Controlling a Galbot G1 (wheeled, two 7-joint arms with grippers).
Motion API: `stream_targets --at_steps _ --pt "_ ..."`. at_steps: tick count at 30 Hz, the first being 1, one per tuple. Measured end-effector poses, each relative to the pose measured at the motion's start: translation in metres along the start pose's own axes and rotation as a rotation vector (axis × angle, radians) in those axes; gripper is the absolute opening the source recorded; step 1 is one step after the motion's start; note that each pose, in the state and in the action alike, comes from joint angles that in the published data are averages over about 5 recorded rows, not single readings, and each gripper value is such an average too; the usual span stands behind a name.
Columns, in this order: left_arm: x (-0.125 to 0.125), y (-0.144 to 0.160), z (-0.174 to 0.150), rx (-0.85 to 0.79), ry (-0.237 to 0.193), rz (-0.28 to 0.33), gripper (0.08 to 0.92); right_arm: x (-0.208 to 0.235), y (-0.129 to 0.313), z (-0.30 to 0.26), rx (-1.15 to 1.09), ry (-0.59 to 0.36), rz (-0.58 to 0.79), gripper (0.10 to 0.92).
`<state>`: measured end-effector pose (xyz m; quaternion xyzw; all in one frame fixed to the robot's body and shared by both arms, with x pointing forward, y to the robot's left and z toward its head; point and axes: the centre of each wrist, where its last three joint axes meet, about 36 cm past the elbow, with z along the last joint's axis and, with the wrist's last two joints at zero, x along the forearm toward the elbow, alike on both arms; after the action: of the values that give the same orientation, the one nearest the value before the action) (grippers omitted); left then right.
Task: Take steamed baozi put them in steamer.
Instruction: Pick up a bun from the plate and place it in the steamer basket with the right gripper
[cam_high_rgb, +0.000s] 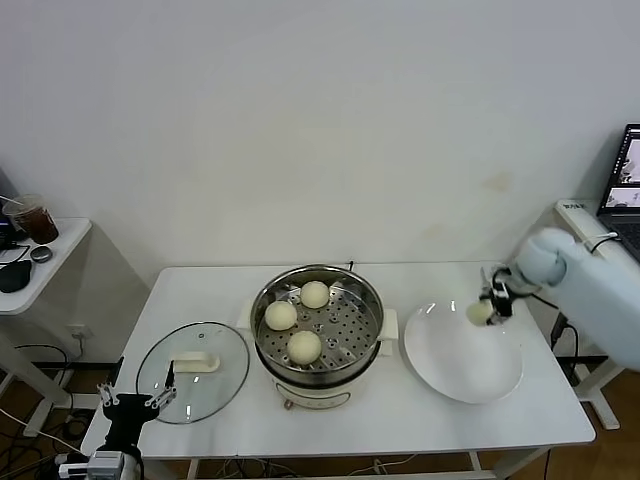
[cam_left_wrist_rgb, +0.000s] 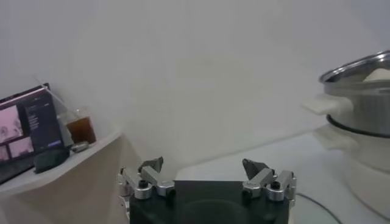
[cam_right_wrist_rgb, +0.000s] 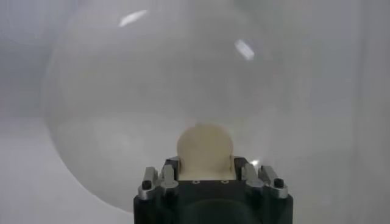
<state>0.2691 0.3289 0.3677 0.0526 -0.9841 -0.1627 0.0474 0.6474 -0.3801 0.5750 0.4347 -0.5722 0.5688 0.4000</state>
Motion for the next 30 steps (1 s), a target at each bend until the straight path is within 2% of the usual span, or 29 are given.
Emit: stream_targets --at_steps 7,13,21,30 --pt "-0.003 -0.002 -0.004 -0.001 -0.016 0.013 0.823 0.08 -0.024 -0.082 0.06 -0.108 0.072 0.478" --pt "-0.004 0.001 -0.006 -0.007 -0.021 0.01 0.823 0.112 -0.018 -0.156 0.107 -0.179 0.053 0.458" --pt "-0.002 0.004 -0.006 -0.006 -0.017 -0.006 0.823 0.106 -0.001 -0.233 0.127 -0.214 -0.014 0.46" --pt "0.001 0.01 -0.003 -0.006 -0.012 -0.025 0.823 0.063 0.011 -0.281 0.157 -0.178 -0.066 0.467"
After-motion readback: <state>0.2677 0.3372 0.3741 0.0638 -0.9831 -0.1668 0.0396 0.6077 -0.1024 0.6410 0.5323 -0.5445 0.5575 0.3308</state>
